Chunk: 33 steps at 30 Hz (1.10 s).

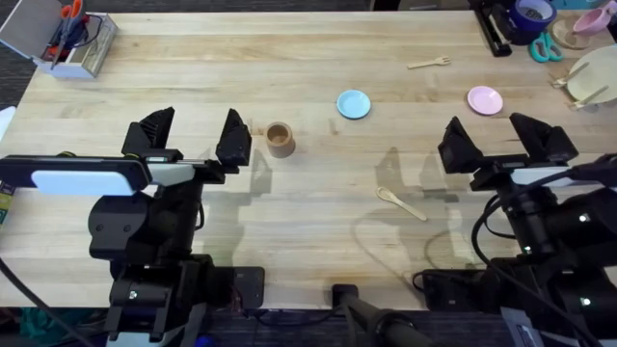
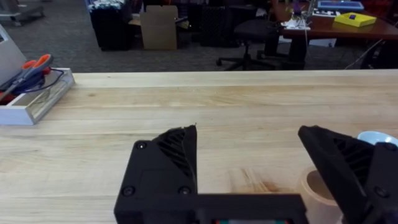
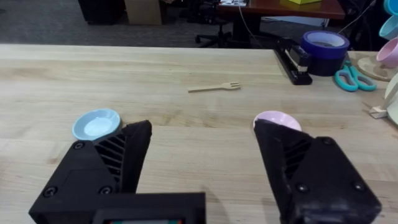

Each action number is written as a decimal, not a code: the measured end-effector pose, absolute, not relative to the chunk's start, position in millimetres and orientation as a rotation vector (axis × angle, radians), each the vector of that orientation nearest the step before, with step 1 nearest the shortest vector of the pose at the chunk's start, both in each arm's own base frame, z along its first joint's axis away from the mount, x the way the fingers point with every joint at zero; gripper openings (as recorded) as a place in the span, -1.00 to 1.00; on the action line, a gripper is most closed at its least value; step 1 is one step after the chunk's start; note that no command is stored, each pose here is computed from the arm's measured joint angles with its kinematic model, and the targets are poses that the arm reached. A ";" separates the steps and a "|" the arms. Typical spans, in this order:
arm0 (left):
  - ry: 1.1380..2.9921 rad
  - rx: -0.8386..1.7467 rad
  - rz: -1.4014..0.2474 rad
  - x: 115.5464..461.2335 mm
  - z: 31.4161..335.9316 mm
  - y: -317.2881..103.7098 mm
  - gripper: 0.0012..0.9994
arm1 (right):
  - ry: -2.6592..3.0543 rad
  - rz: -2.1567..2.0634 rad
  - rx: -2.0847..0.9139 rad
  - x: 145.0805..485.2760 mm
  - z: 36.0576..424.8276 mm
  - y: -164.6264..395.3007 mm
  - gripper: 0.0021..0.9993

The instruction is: Pick up a utensil and set it on the pink plate, then put the other utensil in the container.

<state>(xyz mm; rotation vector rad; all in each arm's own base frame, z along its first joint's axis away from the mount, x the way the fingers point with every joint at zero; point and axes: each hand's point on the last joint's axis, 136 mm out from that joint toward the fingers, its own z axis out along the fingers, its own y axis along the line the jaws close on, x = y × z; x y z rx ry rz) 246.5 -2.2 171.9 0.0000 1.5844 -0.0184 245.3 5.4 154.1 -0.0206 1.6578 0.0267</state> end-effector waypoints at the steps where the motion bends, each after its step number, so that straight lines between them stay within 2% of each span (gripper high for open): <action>1: 1.584 0.000 -0.018 246.5 171.9 -2.2 0.99 | 1.658 0.027 -0.021 245.3 154.1 5.4 0.99; 23: 1.585 0.000 -0.019 246.5 171.8 -2.3 0.99 | 1.672 0.029 -0.012 244.9 151.3 4.8 0.99; 29: 1.663 -0.032 -0.037 243.8 159.0 -1.0 0.99 | 1.792 0.083 0.063 239.0 138.6 4.0 0.99; 33: 1.709 -0.048 -0.049 236.6 174.8 -1.0 0.99 | 1.974 0.084 0.105 226.9 123.3 1.2 0.99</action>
